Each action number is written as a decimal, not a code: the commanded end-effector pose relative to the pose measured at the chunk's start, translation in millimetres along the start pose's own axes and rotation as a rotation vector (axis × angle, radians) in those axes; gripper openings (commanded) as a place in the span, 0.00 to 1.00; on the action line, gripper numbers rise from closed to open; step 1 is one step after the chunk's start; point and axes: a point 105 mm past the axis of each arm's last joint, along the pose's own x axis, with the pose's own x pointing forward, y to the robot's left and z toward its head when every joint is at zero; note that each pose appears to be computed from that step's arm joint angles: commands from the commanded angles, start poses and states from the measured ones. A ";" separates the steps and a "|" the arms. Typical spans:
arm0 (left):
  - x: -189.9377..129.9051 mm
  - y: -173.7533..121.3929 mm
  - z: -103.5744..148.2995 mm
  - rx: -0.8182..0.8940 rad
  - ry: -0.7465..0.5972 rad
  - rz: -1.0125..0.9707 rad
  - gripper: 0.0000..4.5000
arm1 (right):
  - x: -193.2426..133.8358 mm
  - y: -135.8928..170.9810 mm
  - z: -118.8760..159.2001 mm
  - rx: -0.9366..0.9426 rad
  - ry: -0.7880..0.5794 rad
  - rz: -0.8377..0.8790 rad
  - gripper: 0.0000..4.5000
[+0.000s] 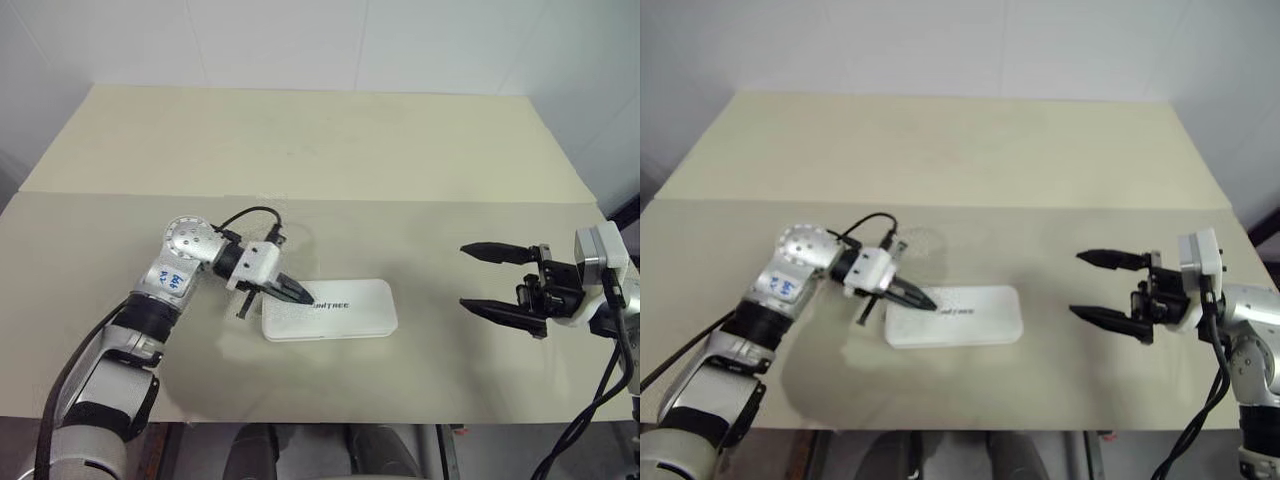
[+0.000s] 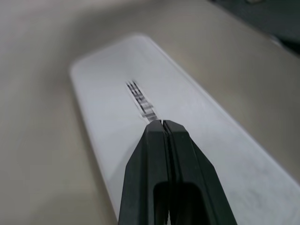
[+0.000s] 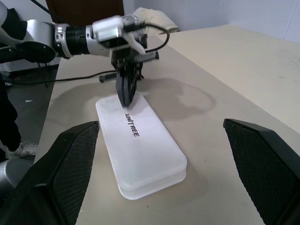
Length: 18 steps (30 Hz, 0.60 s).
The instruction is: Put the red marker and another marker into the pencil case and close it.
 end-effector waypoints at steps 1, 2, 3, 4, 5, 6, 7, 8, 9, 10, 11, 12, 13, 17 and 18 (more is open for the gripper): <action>-22.0 -0.1 19.1 0.020 -0.105 0.106 0.00 | 4.3 -2.9 5.7 -0.030 -0.011 0.017 1.00; -27.7 -3.2 20.0 0.019 -0.118 0.130 0.00 | 5.8 -4.1 5.8 -0.030 -0.012 0.021 1.00; -30.7 -4.6 20.5 0.018 -0.123 0.145 0.00 | 6.5 -5.6 5.9 -0.030 -0.012 0.022 1.00; -36.2 -9.6 18.9 0.001 -0.121 0.163 0.04 | 7.9 -6.7 6.2 -0.033 -0.013 0.027 1.00; -41.8 -15.9 17.9 -0.023 -0.122 0.176 0.09 | 9.0 -8.0 6.5 -0.035 -0.013 0.030 1.00; -46.7 -23.3 16.4 -0.080 -0.125 0.174 0.13 | 9.6 -9.2 6.7 -0.037 -0.013 0.033 1.00; -51.4 -30.2 15.8 -0.099 -0.125 0.185 0.19 | 10.3 -10.4 6.5 -0.038 -0.012 0.036 1.00; -53.2 -33.6 16.0 -0.109 -0.125 0.191 0.27 | 10.1 -11.7 6.3 -0.038 -0.010 0.037 1.00; -55.3 -35.5 16.8 -0.108 -0.124 0.206 0.34 | 10.2 -12.6 6.2 -0.038 -0.009 0.040 1.00; -57.2 -36.4 17.3 -0.104 -0.121 0.228 0.41 | 10.0 -14.1 5.9 -0.037 -0.007 0.044 1.00; -60.5 -37.8 17.5 -0.105 -0.120 0.252 0.48 | 11.0 -14.8 5.9 -0.037 -0.006 0.051 1.00; -64.0 -39.5 17.8 -0.106 -0.117 0.274 0.55 | 12.4 -16.2 6.1 -0.038 -0.005 0.058 1.00; -67.3 -40.5 18.4 -0.107 -0.117 0.294 0.63 | 14.0 -17.8 6.7 -0.040 -0.004 0.065 1.00; -73.9 -40.7 20.4 -0.108 -0.121 0.335 0.92 | 15.5 -24.4 8.5 -0.046 -0.002 0.082 1.00; -76.0 -40.5 20.6 -0.108 -0.121 0.345 1.00 | 17.1 -24.5 9.0 -0.048 -0.001 0.090 1.00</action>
